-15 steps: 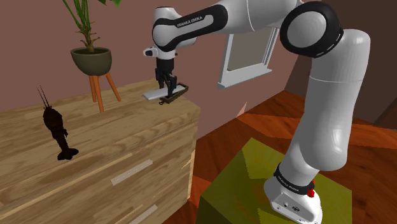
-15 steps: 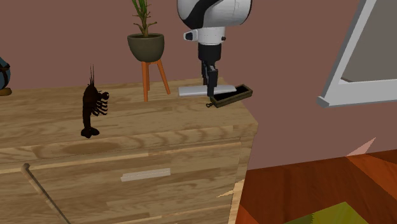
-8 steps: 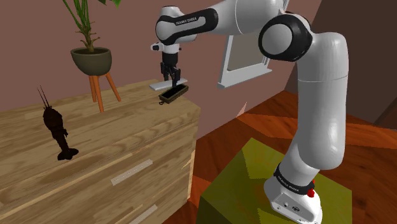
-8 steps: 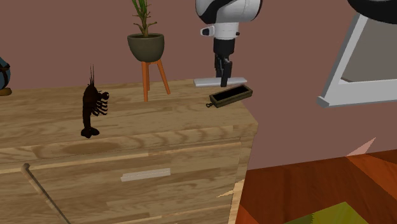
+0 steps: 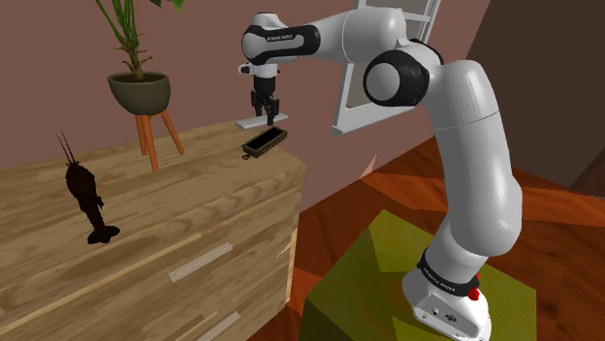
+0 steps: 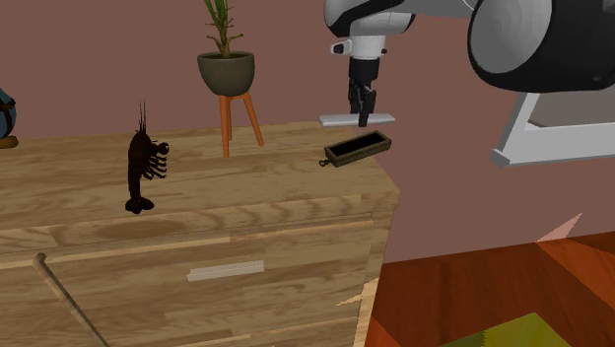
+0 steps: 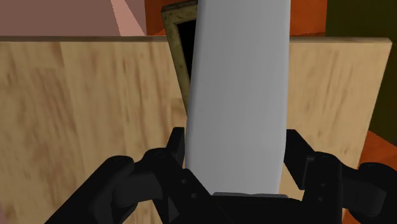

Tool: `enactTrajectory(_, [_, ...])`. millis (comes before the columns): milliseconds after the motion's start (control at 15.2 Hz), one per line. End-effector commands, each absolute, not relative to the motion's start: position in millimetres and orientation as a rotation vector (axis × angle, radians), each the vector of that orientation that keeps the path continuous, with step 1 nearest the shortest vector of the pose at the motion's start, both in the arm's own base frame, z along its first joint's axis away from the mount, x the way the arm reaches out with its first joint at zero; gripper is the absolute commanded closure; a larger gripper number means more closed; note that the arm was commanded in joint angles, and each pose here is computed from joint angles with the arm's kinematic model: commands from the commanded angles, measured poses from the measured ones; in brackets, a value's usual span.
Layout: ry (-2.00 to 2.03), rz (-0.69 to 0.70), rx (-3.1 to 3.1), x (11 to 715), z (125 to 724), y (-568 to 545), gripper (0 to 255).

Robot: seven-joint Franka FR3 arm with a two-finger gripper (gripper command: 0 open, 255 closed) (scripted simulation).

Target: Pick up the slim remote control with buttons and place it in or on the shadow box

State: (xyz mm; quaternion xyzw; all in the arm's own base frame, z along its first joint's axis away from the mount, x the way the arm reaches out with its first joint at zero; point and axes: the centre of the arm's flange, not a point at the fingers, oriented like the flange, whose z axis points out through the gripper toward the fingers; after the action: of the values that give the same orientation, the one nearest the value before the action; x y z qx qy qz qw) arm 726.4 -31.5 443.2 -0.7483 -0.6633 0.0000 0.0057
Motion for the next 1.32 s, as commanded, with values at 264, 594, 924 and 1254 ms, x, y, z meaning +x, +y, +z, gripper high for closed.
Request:
enactTrajectory(264, [-2.077,-0.001,-2.342,728.4,413.9,-33.3,255])
enactTrajectory(594, [-2.077,-0.001,-2.342,728.4,387.5,-33.3,255])
enactTrajectory(924, [-2.077,-0.001,-2.342,728.4,378.4,-33.3,255])
enactTrajectory(1254, [-2.077,-0.001,-2.342,728.5,378.4,-33.4,0])
